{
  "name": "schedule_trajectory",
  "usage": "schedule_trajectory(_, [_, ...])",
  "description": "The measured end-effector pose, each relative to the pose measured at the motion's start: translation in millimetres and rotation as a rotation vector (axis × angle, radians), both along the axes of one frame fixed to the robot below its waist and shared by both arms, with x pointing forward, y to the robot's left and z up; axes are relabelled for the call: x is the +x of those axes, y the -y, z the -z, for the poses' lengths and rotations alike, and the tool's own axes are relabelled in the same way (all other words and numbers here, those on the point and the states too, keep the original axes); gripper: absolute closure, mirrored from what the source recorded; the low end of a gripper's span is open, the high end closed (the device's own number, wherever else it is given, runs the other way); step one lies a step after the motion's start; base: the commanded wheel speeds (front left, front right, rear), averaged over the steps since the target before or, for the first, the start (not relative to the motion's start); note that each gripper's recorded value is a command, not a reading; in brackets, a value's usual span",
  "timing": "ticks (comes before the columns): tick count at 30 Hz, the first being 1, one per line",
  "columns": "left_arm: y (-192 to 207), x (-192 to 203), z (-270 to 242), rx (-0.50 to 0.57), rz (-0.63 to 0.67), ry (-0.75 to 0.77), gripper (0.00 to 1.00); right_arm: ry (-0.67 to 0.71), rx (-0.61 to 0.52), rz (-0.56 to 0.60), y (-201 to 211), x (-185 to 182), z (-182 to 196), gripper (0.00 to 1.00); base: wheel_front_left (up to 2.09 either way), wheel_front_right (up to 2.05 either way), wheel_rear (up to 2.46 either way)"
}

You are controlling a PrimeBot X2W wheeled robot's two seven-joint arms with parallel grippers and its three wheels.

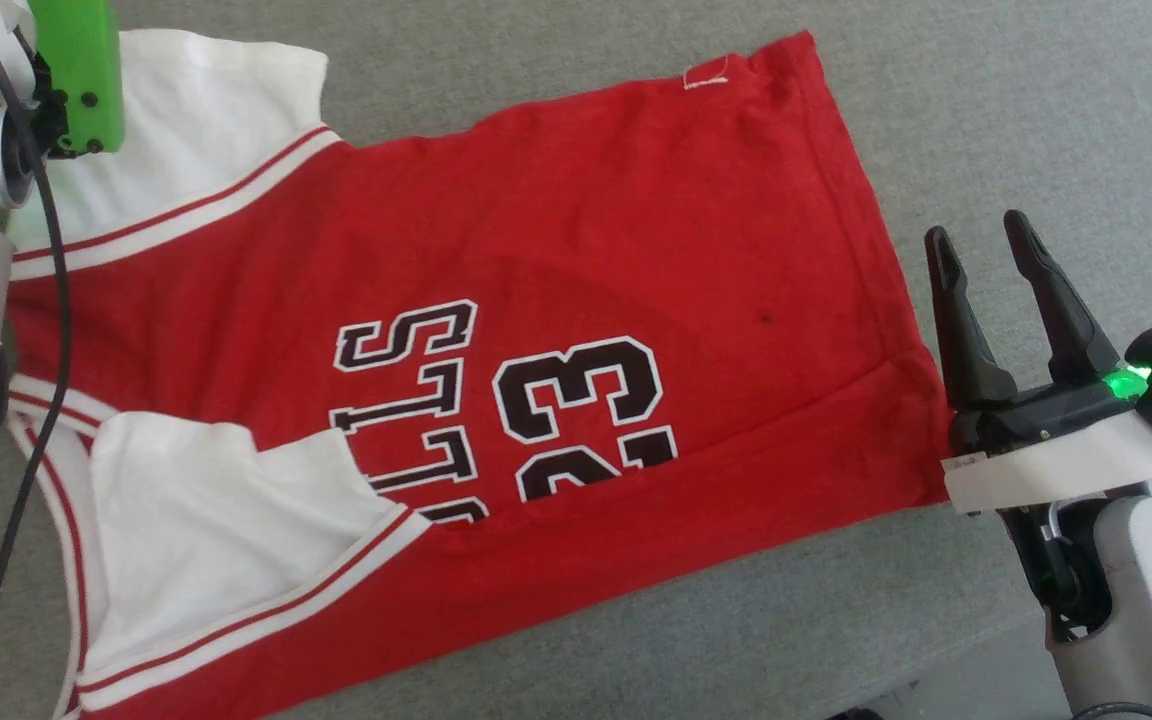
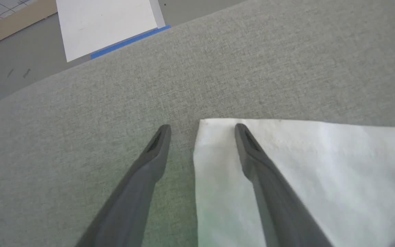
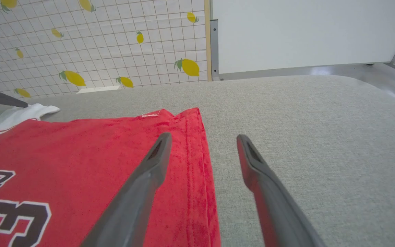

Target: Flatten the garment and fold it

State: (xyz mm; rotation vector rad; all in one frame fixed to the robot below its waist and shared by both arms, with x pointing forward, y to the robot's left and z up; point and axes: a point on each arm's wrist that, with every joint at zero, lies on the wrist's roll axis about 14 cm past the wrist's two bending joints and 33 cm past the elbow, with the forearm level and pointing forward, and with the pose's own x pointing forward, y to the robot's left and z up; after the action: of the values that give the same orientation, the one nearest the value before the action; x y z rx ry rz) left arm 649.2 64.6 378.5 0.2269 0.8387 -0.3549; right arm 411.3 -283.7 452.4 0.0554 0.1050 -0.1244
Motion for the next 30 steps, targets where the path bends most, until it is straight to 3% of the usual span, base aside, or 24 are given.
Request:
schedule_trajectory(3, [3,-1,9,0.005,-0.014,-0.037,0.0,-0.024,-0.019,0.011,5,-3,5,0.0,0.0,0.0,0.0])
schedule_trajectory(4, [3,0,10,0.004,-0.022,-0.042,0.52,-0.03,-0.024,0.013,6,-4,7,0.0,0.0,0.0,0.0])
schedule_trajectory(5, [3,-1,12,0.009,-0.021,-0.053,0.8,-0.036,-0.029,0.013,6,-4,8,0.0,0.0,0.0,0.0])
schedule_trajectory(6, [4,-3,13,0.011,-0.015,-0.064,1.0,-0.04,-0.032,0.013,7,-4,9,0.0,0.0,0.0,0.0])
schedule_trajectory(10, [8,-9,12,0.0,0.001,-0.078,1.0,-0.058,-0.058,-0.018,6,7,7,0.0,0.0,0.0,0.0])
schedule_trajectory(17, [3,-17,7,0.0,0.01,-0.074,1.0,-0.165,-0.082,-0.108,3,60,-2,0.0,0.0,0.0,0.0])
schedule_trajectory(23, [1,-19,4,-0.008,0.024,-0.046,1.0,-0.395,-0.037,-0.146,-1,110,15,0.0,0.0,0.0,0.0])
schedule_trajectory(30, [3,-19,4,-0.026,0.044,-0.018,1.0,-0.671,0.057,-0.127,-5,131,55,0.0,0.0,0.0,0.0])
